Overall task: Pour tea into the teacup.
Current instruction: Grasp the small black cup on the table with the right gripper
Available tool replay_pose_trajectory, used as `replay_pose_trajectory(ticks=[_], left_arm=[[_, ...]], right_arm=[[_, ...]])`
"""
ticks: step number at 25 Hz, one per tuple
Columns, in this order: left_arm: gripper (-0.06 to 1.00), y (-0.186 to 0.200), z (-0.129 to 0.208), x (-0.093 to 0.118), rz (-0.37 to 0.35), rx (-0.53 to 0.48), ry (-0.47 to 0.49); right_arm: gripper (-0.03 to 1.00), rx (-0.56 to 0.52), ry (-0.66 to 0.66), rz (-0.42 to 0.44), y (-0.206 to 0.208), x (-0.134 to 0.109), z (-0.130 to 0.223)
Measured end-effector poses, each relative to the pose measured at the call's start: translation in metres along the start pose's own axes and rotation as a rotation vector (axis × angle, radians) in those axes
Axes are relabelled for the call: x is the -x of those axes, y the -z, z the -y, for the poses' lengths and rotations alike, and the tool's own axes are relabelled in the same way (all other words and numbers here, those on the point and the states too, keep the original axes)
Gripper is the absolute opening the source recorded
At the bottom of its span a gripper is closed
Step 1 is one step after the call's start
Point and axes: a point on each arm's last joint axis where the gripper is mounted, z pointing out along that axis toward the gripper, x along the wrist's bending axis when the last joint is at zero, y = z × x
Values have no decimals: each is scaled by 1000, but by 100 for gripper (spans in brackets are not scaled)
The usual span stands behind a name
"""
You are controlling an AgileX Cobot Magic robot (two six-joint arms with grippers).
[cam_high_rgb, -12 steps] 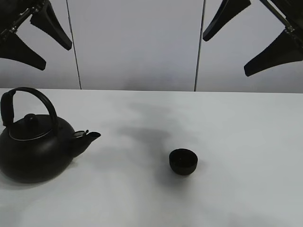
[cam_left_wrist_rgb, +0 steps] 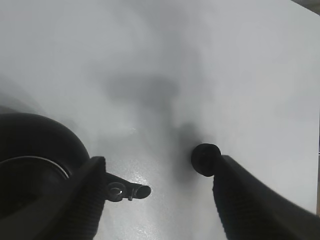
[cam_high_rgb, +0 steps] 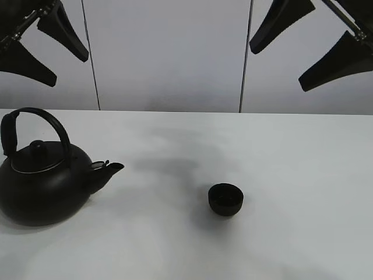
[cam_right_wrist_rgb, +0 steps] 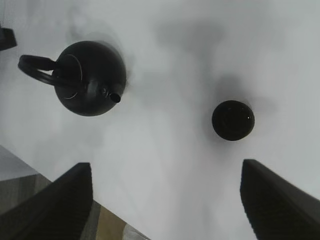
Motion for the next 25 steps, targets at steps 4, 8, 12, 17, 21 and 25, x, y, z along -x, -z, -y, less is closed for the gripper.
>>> replay_pose_trajectory(ticks=[4,8,12,17,21,25], left_arm=[[45,0,0,0,0,0,0],[45,0,0,0,0,0,0],[45,0,0,0,0,1,0],[45,0,0,0,0,1,0],[45,0,0,0,-1,4,0],[45,0,0,0,-1,4,0]], right_arm=[[56,-26,138,-5,9,-22,-5],[56,-52,314,88,7,-48,-1],[56,-113,431,216,-7,-60,9],[56,-258,508,282,-53,-61,17],[57,-375,494,322,-98,-43,19],[65,-410,473,338,-128,-31,20]])
